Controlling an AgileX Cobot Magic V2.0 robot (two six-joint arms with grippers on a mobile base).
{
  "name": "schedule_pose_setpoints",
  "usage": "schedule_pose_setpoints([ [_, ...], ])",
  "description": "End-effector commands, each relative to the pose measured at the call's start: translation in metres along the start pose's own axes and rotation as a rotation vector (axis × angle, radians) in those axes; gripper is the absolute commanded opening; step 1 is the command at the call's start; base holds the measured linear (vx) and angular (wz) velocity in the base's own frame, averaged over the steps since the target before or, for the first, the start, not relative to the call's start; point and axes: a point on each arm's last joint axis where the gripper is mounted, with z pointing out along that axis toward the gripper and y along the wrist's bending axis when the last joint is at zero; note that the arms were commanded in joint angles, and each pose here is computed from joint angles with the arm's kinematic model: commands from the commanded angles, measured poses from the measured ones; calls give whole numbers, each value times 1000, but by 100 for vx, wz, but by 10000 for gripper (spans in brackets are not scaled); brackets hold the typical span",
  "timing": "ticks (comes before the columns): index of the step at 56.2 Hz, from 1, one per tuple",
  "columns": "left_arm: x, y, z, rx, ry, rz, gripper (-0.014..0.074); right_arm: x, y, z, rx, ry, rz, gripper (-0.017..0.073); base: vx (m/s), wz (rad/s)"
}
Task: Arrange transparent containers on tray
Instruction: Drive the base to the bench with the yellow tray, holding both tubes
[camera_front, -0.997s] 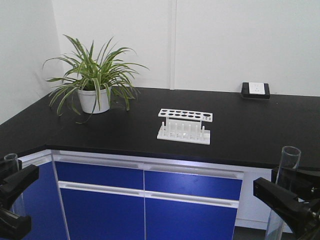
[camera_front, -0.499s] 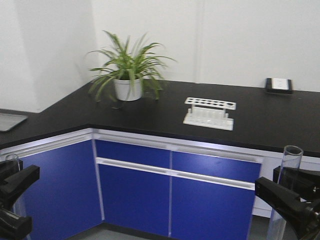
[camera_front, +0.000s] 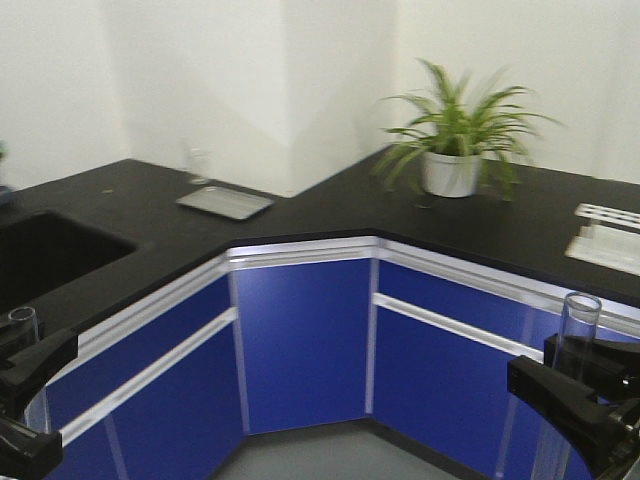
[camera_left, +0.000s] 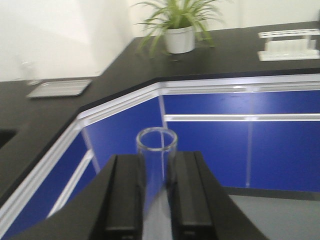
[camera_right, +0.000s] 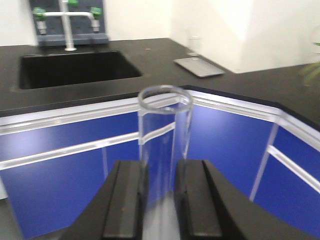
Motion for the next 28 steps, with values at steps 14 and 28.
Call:
schedule_pose_setpoints([
  [14, -20, -2, -4, 25, -118, -11, 129, -18, 0, -4, -4, -117, -17, 30, -9, 68],
  [28, -20, -2, -4, 25, -118, -11, 129, -18, 0, -4, -4, -117, -17, 30, -2, 59],
])
